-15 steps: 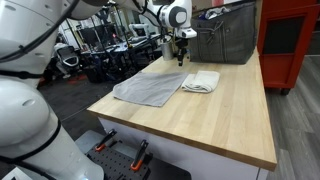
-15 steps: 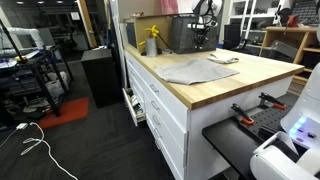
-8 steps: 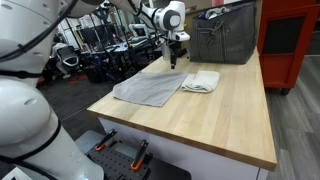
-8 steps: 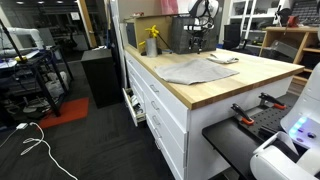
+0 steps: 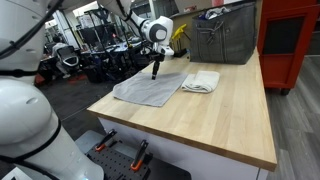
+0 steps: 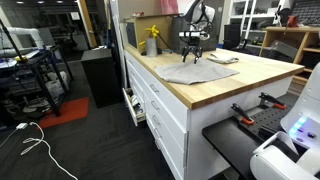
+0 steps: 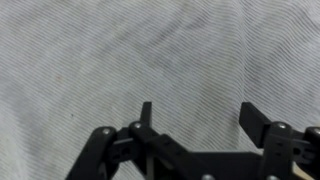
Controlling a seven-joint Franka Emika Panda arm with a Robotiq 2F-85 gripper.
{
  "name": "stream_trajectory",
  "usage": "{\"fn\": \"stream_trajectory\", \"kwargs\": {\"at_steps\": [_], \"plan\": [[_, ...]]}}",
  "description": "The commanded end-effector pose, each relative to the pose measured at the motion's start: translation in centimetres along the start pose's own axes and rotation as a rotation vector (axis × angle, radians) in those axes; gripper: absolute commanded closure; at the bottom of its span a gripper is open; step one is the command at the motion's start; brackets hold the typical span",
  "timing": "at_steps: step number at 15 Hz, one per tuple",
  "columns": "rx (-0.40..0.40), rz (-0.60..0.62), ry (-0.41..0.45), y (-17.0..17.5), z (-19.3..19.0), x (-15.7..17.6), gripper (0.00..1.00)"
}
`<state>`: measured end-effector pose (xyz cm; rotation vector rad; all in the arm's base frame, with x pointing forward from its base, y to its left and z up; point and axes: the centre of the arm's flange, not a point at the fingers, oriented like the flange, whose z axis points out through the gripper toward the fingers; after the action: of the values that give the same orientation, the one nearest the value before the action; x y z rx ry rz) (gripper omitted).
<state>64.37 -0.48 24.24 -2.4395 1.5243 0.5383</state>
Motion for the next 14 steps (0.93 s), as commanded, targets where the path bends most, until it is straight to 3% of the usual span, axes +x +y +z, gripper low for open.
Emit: {"fn": "stream_trajectory", "kwargs": {"at_steps": [1, 8, 10, 14], "plan": [[-0.014, -0.038, -0.067, 3.1, 1.4, -2.5, 0.42], [-0.037, -0.072, -0.093, 3.8, 3.2, -3.8, 0.95], [-0.047, -0.075, -0.077, 3.6, 3.5, -3.8, 1.0], [-0.061, -0.08, -0.028, 3.1, 3.5, -3.5, 0.99]]}}
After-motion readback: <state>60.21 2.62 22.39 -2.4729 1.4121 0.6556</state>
